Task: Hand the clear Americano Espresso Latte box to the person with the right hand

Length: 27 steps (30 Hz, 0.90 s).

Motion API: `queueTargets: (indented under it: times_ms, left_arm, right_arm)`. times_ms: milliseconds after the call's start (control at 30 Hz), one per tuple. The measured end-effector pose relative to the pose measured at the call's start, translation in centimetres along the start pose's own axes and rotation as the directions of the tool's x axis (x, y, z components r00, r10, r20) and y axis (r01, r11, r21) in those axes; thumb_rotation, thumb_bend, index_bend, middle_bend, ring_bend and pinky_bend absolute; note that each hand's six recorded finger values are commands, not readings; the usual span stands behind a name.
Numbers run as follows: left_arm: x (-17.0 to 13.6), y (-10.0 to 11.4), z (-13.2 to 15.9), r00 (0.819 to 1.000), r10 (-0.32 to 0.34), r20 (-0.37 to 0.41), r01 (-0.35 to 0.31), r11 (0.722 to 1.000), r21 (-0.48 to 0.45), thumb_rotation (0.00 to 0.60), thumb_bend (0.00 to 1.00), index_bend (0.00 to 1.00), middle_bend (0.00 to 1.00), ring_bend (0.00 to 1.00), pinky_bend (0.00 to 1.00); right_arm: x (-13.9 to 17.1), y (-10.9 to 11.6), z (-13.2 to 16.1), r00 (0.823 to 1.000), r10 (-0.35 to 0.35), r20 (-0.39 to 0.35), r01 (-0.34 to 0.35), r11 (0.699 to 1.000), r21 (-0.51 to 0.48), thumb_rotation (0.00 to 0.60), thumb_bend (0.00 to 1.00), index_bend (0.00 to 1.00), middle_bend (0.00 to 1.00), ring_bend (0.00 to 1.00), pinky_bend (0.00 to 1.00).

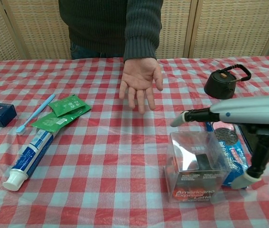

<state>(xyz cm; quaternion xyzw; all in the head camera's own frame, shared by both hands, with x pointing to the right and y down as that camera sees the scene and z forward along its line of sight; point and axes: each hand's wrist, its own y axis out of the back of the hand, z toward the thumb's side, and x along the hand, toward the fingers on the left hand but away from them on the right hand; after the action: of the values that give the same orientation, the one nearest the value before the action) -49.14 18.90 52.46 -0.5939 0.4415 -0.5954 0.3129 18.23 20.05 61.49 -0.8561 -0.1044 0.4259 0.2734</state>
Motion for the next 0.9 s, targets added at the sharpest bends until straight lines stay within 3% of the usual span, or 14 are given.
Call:
queueTargets:
  times_ms: [33, 133, 233, 300, 433, 700, 800, 900]
  left_arm:
    - [0.1, -0.1, 0.0, 1.0, -0.003, -0.001, 0.003, 1.0, 0.0, 0.6, 0.0, 0.0, 0.0, 0.0, 0.0]
    - [0.2, -0.2, 0.0, 1.0, -0.008, -0.001, 0.008, 1.0, 0.001, 0.6, 0.0, 0.0, 0.0, 0.0, 0.0]
    - [0.3, -0.3, 0.0, 1.0, -0.013, -0.001, 0.013, 1.0, 0.002, 0.6, 0.0, 0.0, 0.0, 0.0, 0.0]
    - [0.3, -0.4, 0.0, 1.0, -0.015, -0.002, 0.015, 1.0, 0.0, 0.6, 0.0, 0.0, 0.0, 0.0, 0.0]
    - [0.4, -0.3, 0.0, 1.0, -0.017, -0.002, 0.017, 1.0, -0.005, 0.6, 0.0, 0.0, 0.0, 0.0, 0.0]
    - [0.5, -0.2, -0.1, 1.0, -0.018, -0.003, 0.018, 1.0, -0.018, 0.6, 0.0, 0.0, 0.0, 0.0, 0.0]
    - [0.5, -0.2, -0.1, 1.0, -0.02, -0.003, 0.02, 1.0, -0.018, 0.6, 0.0, 0.0, 0.0, 0.0, 0.0]
    - [0.6, -0.3, -0.1, 1.0, -0.023, -0.003, 0.023, 1.0, -0.017, 0.6, 0.0, 0.0, 0.0, 0.0, 0.0]
  right_arm:
    - [-0.5, -0.1, 0.3, 1.0, -0.002, -0.005, 0.002, 1.0, 0.005, 0.6, 0.0, 0.04, 0.06, 0.07, 0.16]
    - [-1.9, -0.4, 1.3, 0.999, -0.026, -0.027, 0.027, 0.999, 0.025, 0.6, 0.03, 0.16, 0.28, 0.3, 0.39]
    - [-2.7, -0.4, 2.0, 0.999, -0.041, -0.035, 0.041, 0.999, -0.005, 0.6, 0.19, 0.43, 0.55, 0.55, 0.52]
    - [-2.9, 0.0, 2.2, 0.997, -0.066, -0.041, 0.065, 0.997, -0.03, 0.6, 0.29, 0.58, 0.64, 0.63, 0.55]
    - [-3.1, 1.5, 3.1, 0.986, -0.153, -0.071, 0.146, 0.985, -0.087, 0.6, 0.35, 0.6, 0.66, 0.64, 0.55]
    - [-2.3, 9.1, 4.7, 0.925, -0.363, -0.117, 0.347, 0.928, -0.133, 0.6, 0.38, 0.6, 0.66, 0.64, 0.55]
    - [-2.4, 11.8, 5.0, 0.904, -0.412, -0.118, 0.395, 0.908, -0.139, 0.6, 0.38, 0.6, 0.66, 0.64, 0.55]
    - [-3.0, 13.3, 5.0, 0.898, -0.427, -0.102, 0.411, 0.9, -0.144, 0.6, 0.38, 0.6, 0.66, 0.64, 0.55]
